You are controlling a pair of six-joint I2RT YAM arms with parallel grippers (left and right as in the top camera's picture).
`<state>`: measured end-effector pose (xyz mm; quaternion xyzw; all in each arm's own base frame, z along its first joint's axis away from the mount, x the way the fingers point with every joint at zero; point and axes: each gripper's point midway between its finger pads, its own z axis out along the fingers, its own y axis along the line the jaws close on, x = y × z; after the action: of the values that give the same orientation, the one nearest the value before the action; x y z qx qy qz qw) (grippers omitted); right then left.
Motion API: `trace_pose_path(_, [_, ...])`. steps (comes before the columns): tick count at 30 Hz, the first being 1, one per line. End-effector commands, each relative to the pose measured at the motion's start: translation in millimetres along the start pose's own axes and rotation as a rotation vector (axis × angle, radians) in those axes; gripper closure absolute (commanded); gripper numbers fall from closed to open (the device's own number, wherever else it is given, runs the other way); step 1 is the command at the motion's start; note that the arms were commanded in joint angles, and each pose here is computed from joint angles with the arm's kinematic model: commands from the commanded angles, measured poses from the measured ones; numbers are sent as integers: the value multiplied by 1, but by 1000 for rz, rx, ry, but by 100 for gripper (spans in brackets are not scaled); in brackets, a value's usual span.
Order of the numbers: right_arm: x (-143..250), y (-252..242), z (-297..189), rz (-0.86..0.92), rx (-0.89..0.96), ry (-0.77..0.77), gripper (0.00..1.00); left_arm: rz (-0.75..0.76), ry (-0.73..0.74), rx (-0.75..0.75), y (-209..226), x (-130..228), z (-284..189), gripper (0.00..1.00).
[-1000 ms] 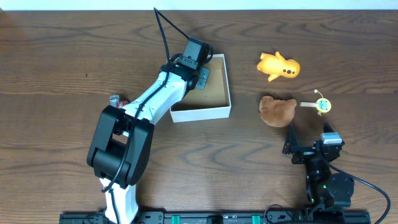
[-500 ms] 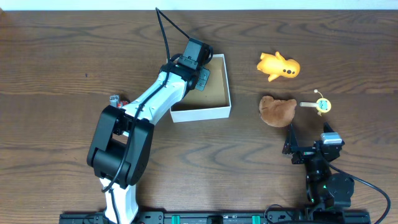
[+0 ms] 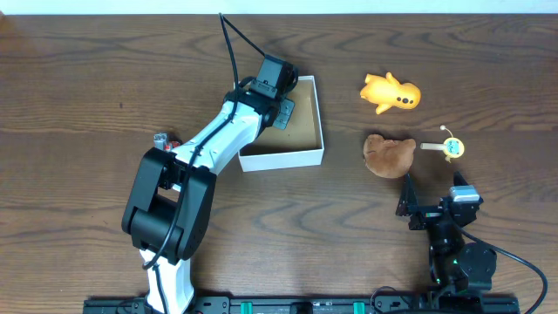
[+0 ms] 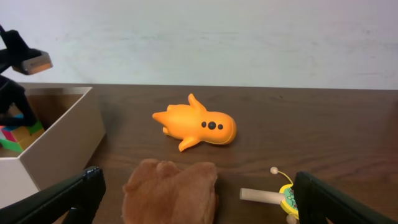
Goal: Pack container
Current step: 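Lower the cube into the box's left corner and open the left gripper, then withdraw the left gripper from the box toward the red truck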
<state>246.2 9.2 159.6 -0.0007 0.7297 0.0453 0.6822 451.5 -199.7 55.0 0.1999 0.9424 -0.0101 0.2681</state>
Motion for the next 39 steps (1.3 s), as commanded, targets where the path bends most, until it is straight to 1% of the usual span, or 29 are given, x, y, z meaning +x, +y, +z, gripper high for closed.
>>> trace_pose_path(1, [0, -1, 0, -11, 5, -1, 1, 17, 43, 8, -1, 15, 11, 94])
trace_pose_path(3, [0, -1, 0, -11, 5, -1, 1, 24, 50, -5, 1, 17, 14, 94])
trace_pose_path(14, [0, -1, 0, -11, 5, -1, 1, 26, 41, -174, 29, 15, 13, 94])
trace_pose_path(20, [0, -1, 0, -11, 5, -1, 1, 27, 41, -229, 39, 14, 11, 94])
trace_pose_path(24, [0, -1, 0, -11, 5, -1, 1, 26, 36, -232, 39, 13, 11, 94])
trace_pose_path(33, [0, -3, 0, -11, 12, -1, 1, 17, -4, -232, 39, -2, 7, 94])
trace_pose_path(36, [0, -3, 0, -11, 12, -1, 1, -1, -47, -230, 39, -18, -4, 94])
trace_pose_path(39, [0, -3, 0, -11, 12, -1, 1, -11, -101, -223, 38, -38, -27, 94])
